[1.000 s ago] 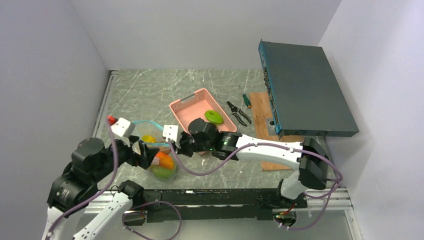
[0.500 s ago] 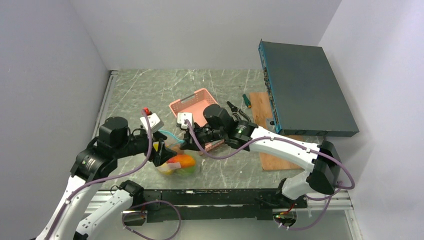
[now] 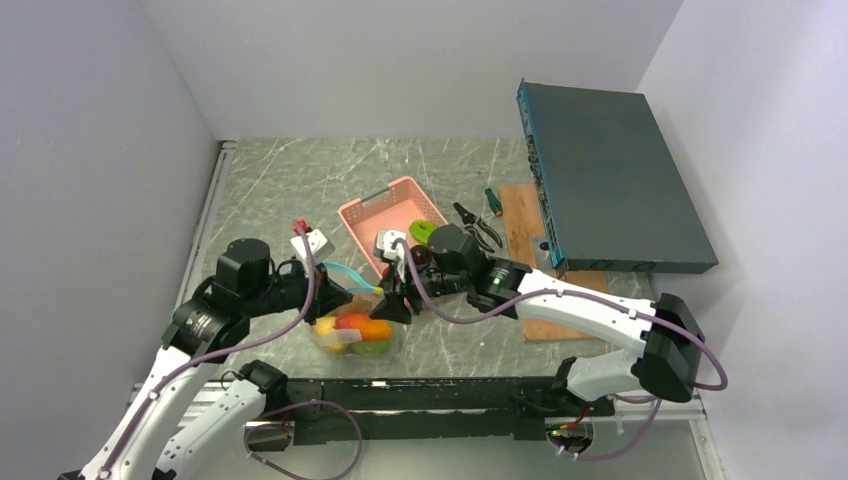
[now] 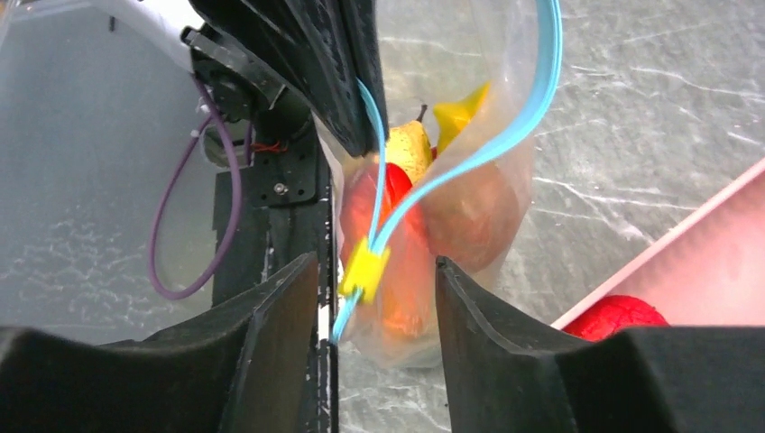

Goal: Place the food in the zip-top bag and seal the zipper
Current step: Zip the zipper food storage bag at the center of the board.

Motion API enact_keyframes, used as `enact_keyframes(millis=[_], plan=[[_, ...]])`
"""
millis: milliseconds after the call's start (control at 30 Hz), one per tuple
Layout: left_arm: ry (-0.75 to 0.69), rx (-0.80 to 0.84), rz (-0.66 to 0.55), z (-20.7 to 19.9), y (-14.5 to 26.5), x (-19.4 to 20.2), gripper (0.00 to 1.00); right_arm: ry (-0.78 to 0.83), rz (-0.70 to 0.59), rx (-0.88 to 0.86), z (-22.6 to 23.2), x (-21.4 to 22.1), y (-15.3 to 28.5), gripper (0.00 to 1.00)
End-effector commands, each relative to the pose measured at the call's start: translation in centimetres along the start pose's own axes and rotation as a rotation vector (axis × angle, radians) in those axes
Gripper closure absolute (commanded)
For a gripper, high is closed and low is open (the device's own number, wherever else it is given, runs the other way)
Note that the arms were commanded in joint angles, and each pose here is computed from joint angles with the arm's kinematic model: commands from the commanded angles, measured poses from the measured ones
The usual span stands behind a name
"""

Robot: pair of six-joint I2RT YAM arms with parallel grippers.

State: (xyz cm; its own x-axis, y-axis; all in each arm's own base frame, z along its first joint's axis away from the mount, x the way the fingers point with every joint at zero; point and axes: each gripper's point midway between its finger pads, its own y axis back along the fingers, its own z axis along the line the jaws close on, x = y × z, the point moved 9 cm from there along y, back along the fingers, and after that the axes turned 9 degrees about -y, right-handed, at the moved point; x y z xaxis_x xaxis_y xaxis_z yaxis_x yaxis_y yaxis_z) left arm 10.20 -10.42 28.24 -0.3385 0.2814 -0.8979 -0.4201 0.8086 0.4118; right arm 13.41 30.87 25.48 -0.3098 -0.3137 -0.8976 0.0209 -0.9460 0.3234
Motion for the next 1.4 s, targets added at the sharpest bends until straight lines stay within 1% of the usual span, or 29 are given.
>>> enact_keyframes(millis=[0, 33, 67, 133, 167, 200, 267, 367, 400, 433, 500, 533, 567, 667, 700, 733, 767, 867, 1000, 1033, 1100, 1167, 1233, 1367], plan=[[0.001, -0.025, -0.091, -0.2, 0.4, -0.9, 1.0, -0.08, -0.203, 0.081, 0.6, -1.7, 1.4, 0.41], [0.003, -0.026, -0.094, -0.3, 0.5, -0.8, 1.0, -0.101, -0.223, 0.098, 0.6, -1.4, 1.6, 0.37], [0.005, -0.029, -0.095, -0.4, 0.6, -0.8, 1.0, -0.11, -0.236, 0.097, 0.6, -1.2, 1.7, 0.36], [0.004, -0.032, -0.101, -0.5, 0.8, -0.9, 1.0, -0.118, -0.243, 0.083, 0.9, -0.8, 1.8, 0.37], [0.003, -0.035, -0.108, -0.5, 0.9, -1.1, 1.0, -0.12, -0.244, 0.082, 0.8, -0.8, 1.8, 0.4], [0.004, -0.039, -0.111, -0.5, 0.9, -1.1, 1.0, -0.118, -0.246, 0.079, 0.8, -0.8, 1.8, 0.46], [0.004, -0.042, -0.119, -0.5, 0.9, -1.3, 1.0, -0.114, -0.249, 0.081, 0.7, -0.9, 1.7, 0.52], [0.005, -0.016, -0.117, -0.6, 0.7, -1.5, 1.0, -0.107, -0.248, 0.05, 0.8, -1.5, 1.2, 0.56], [0.006, -0.008, -0.114, -0.6, 0.7, -1.5, 1.0, -0.103, -0.251, 0.04, 0.8, -1.6, 1.1, 0.6], [0.007, -0.005, -0.111, -0.6, 0.7, -1.5, 1.0, -0.101, -0.253, 0.037, 0.7, -1.7, 0.9, 0.67], [0.008, -0.006, -0.103, -0.6, 0.8, -1.7, 1.0, -0.101, -0.246, 0.038, 0.5, -1.8, 0.6, 0.95], [0.006, -0.007, -0.1, -0.6, 0.9, -1.9, 0.96, -0.103, -0.245, 0.043, 0.4, -1.8, 0.5, 1.0], [0.001, -0.001, -0.097, -0.8, 1.1, -2.2, 0.86, -0.104, -0.244, 0.047, 0.4, -1.8, 0.5, 1.0], [-0.041, 0.057, -0.133, -1.6, 2.0, -4.1, 0.47, -0.093, -0.258, 0.025, 0.6, -1.7, 0.7, 1.0], [-0.062, 0.075, -0.156, -1.8, 2.4, -5.1, 0.32, -0.075, -0.252, -0.008, 1.0, -1.7, 0.8, 1.0], [-0.082, 0.089, -0.173, -2.0, 2.7, -6.2, 0.22, -0.052, -0.246, -0.045, 1.2, -1.6, 0.9, 1.0], [-0.099, 0.105, -0.18, -2.1, 3.0, -7.2, 0.15, -0.04, -0.247, -0.07, 1.5, -1.4, 1.0, 1.0], [-0.132, 0.148, -0.16, -1.7, 2.4, -8.8, 0.02, -0.034, -0.264, -0.088, 1.7, -1.3, 1.3, 1.0], [-0.146, 0.235, -0.102, -0.7, 0.3, -8.9, 0.01, -0.049, -0.237, -0.08, 1.6, -1.5, 1.0, 1.0], [-0.144, 0.261, -0.092, -0.6, -0.2, -8.7, 0.03, -0.053, -0.237, -0.075, 1.6, -1.5, 1.1, 1.0], [-0.139, 0.3, -0.071, -0.4, -0.8, -8.3, 0.13, -0.053, -0.241, -0.076, 1.6, -1.5, 1.1, 1.0], [-0.131, 0.317, -0.054, -0.2, -1.3, -7.7, 0.24, -0.055, -0.244, -0.082, 1.7, -1.5, 1.3, 1.0], [-0.123, 0.332, -0.04, -0.1, -1.7, -7.0, 0.32, -0.056, -0.246, -0.093, 1.8, -1.5, 1.3, 1.0], [-0.107, 0.357, -0.019, 0.1, -2.4, -5.9, 0.43, -0.056, -0.24, -0.1, 1.7, -1.5, 1.2, 1.0]])
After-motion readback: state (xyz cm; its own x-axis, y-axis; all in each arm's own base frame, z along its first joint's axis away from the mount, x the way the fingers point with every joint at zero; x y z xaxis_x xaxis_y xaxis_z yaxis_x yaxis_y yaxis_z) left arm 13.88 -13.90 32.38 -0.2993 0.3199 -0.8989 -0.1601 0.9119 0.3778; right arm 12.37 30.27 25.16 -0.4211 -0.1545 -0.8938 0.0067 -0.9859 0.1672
